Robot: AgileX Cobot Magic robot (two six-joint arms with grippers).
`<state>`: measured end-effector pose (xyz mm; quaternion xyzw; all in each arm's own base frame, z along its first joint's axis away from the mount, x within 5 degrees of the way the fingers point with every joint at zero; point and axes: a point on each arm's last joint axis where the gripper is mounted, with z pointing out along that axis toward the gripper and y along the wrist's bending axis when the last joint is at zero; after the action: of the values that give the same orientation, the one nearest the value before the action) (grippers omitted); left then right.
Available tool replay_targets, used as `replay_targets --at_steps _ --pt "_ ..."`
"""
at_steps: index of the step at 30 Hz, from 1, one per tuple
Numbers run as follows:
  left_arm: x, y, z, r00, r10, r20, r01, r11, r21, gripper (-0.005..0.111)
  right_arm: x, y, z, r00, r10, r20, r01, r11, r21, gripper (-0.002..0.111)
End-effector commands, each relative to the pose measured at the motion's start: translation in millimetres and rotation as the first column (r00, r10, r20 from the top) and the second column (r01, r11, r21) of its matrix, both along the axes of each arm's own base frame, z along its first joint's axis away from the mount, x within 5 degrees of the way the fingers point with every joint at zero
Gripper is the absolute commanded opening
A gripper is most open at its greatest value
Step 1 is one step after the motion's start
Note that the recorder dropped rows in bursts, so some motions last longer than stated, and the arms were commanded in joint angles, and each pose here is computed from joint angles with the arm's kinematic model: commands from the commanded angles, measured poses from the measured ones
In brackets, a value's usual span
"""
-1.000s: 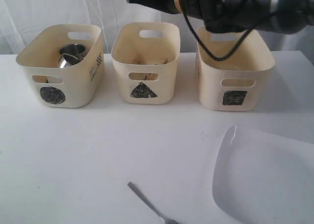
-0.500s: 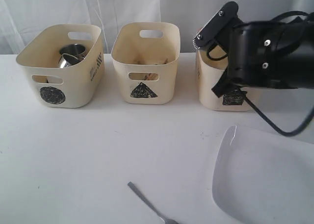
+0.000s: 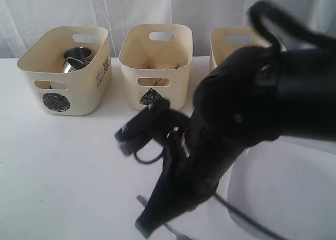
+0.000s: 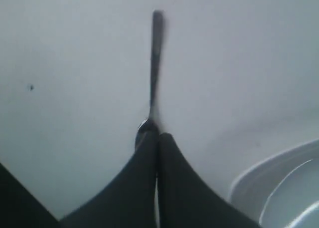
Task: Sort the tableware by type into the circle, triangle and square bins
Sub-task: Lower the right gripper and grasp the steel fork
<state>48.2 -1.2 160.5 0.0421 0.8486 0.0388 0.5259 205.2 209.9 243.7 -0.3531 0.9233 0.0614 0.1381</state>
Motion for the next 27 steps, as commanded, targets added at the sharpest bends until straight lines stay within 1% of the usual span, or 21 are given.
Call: replay_targets --at_steps 1,3,5,6,7,8,9,13,14,16,18,20,22,27 --pt "-1 0 -4 1.0 0.0 -0.017 -0.001 1.0 -0.007 0.0 -10 22 -29 0.995 0.075 -0.068 -0.08 0.995 -0.064 0.0" --pt "-1 0 -4 1.0 0.0 -0.017 -0.001 1.0 -0.007 0.0 -8 25 -43 0.992 0.084 -0.092 -0.094 0.989 -0.11 0.003" --pt "-1 0 -4 1.0 0.0 -0.017 -0.001 1.0 -0.007 0.0 -7 24 -51 0.989 0.09 -0.116 -0.108 0.981 -0.161 0.018" --pt "-1 0 -4 1.0 0.0 -0.017 -0.001 1.0 -0.007 0.0 -6 25 -54 0.991 0.079 -0.11 -0.096 0.983 -0.159 0.031" --pt "-1 0 -4 1.0 0.0 -0.017 -0.001 1.0 -0.007 0.0 -4 27 -55 0.993 0.063 -0.099 -0.077 0.986 -0.145 0.039" --pt "-1 0 -4 1.0 0.0 -0.017 -0.001 1.0 -0.007 0.0 -2 29 -58 0.995 0.044 -0.09 -0.055 0.99 -0.129 0.052" --pt "-1 0 -4 1.0 0.0 -0.017 -0.001 1.0 -0.007 0.0 -1 31 -61 0.995 0.045 -0.088 -0.056 0.99 -0.127 0.057" --pt "-1 0 -4 1.0 0.0 -0.017 -0.001 1.0 -0.007 0.0 1 30 -78 0.993 0.042 -0.112 -0.062 0.982 -0.181 0.057" --pt "-1 0 -4 1.0 0.0 -0.017 -0.001 1.0 -0.007 0.0 1 29 -82 0.993 0.025 -0.114 -0.048 0.979 -0.199 0.057" --pt "-1 0 -4 1.0 0.0 -0.017 -0.001 1.0 -0.007 0.0 3 23 -88 0.993 -0.019 -0.115 -0.014 0.96 -0.28 0.057" --pt "-1 0 -4 1.0 0.0 -0.017 -0.001 1.0 -0.007 0.0 6 17 -88 0.994 -0.071 -0.082 0.039 0.94 -0.338 0.057" --pt "-1 0 -4 1.0 0.0 -0.017 -0.001 1.0 -0.007 0.0 7 16 -88 0.99 -0.121 -0.071 0.09 0.937 -0.338 0.057" --pt "-1 0 -4 1.0 0.0 -0.017 -0.001 1.0 -0.007 0.0 7 16 -89 0.987 -0.133 -0.084 0.099 0.941 -0.323 0.057" --pt "-1 0 -4 1.0 0.0 -0.017 -0.001 1.0 -0.007 0.0 3 22 -92 0.985 -0.096 -0.146 0.051 0.958 -0.283 0.057"
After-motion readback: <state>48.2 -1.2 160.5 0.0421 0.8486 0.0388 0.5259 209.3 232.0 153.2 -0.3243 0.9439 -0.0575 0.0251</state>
